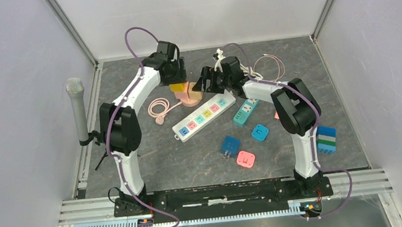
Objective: Pull the plug off the socket
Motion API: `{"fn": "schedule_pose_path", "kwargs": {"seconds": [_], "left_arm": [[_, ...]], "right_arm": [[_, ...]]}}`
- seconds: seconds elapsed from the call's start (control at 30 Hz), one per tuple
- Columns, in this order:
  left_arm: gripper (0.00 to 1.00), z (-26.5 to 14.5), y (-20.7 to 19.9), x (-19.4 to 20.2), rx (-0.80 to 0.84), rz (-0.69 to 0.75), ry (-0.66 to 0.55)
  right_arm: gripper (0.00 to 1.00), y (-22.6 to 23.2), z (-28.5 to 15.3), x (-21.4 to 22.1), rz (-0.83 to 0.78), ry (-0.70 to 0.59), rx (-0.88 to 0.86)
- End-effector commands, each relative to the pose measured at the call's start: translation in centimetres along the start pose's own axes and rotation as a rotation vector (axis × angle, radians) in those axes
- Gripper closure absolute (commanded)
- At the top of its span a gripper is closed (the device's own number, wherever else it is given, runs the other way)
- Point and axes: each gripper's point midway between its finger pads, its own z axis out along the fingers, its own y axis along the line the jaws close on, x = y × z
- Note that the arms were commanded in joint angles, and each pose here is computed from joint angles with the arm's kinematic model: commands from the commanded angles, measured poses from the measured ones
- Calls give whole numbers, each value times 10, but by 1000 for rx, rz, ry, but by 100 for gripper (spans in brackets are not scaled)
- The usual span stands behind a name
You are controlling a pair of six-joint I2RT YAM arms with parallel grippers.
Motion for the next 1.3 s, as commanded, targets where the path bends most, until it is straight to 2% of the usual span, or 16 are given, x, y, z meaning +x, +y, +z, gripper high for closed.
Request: {"fn": "schedule_pose_path", "kwargs": {"seconds": [0.0, 0.2, 0.37, 0.5, 0.6, 0.73, 0.83, 0.93, 1.0, 1.13, 1.27], "left_arm": [[35, -13, -16, 2, 81, -29, 5], [28, -21, -28, 6, 137, -61, 33], [16, -21, -19, 4, 88, -36, 19], [15, -21, -12, -3, 48, -24, 5], [19, -22, -14, -3, 55, -33, 4], [34, -21, -16, -2, 66, -36, 12], [47, -21, -18, -1, 75, -35, 16], [53, -21, -19, -1, 81, -36, 16], [57, -22, -19, -2, 80, -36, 17], [58, -28, -25, -5, 91, -14, 26], [60, -33, -23, -8, 68, -3, 26]], "right_arm": [[10, 21, 4, -32, 3, -93, -58], [4, 19, 10, -35, -27, -98, -47], [2, 7, 16, -29, -19, -84, 11], [2, 11, 25, -29, -43, -87, 11], [2, 11, 31, -26, -48, -76, 9], [3, 7, 34, -22, -50, -76, 13], [12, 1, 37, -14, -48, -63, 16], [20, -11, 38, 0, -56, -30, 38], [17, -22, 35, 11, -94, -5, 64], [10, -37, 27, 34, -141, 33, 106], [9, -39, 28, 36, -136, 41, 114]]}}
